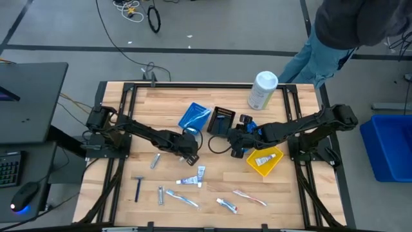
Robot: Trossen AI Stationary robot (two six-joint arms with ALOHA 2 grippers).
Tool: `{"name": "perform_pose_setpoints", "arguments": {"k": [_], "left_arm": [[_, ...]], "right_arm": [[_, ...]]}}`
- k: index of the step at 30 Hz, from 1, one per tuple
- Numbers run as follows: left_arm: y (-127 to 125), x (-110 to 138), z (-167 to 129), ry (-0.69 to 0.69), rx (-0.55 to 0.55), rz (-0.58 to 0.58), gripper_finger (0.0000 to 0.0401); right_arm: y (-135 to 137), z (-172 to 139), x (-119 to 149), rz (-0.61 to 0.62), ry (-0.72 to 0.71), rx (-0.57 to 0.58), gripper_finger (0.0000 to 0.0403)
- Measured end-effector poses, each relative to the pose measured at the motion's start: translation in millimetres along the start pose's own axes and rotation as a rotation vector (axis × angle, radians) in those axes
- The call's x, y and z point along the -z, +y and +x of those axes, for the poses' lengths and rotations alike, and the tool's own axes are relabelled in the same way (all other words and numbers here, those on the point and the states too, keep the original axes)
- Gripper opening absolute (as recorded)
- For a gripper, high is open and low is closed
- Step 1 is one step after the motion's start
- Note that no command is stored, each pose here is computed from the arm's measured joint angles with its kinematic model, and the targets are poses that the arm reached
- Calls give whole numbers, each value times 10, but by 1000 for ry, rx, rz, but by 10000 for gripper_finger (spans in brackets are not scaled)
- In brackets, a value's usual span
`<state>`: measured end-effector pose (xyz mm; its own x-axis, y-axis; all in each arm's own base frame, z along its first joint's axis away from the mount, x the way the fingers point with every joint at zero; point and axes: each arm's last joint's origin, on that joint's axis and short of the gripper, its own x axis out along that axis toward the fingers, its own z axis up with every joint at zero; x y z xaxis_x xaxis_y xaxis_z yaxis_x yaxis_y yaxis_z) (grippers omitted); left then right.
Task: Pick & Place Travel size toiletries
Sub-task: Put the top blue toothbrush into the left blue basket
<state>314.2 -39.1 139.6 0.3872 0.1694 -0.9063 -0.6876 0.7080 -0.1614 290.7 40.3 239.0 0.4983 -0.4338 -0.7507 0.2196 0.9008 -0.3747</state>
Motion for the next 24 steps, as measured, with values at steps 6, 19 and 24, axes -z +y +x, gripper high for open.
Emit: {"name": "perform_pose_setpoints", "arguments": {"k": [6, 19, 24], "left_arm": [[-93, -177, -308, -31, -15, 54, 8], [-215, -702, -1023, -216, -155, 154, 4], [-102, -856, -1015, -343, -277, 108, 5]], "right_arm": [[-4, 0, 24, -14, 23, 4, 150], [-6, 0, 34, -3, 32, 5, 161], [-6, -1, 34, -3, 31, 5, 152]]}}
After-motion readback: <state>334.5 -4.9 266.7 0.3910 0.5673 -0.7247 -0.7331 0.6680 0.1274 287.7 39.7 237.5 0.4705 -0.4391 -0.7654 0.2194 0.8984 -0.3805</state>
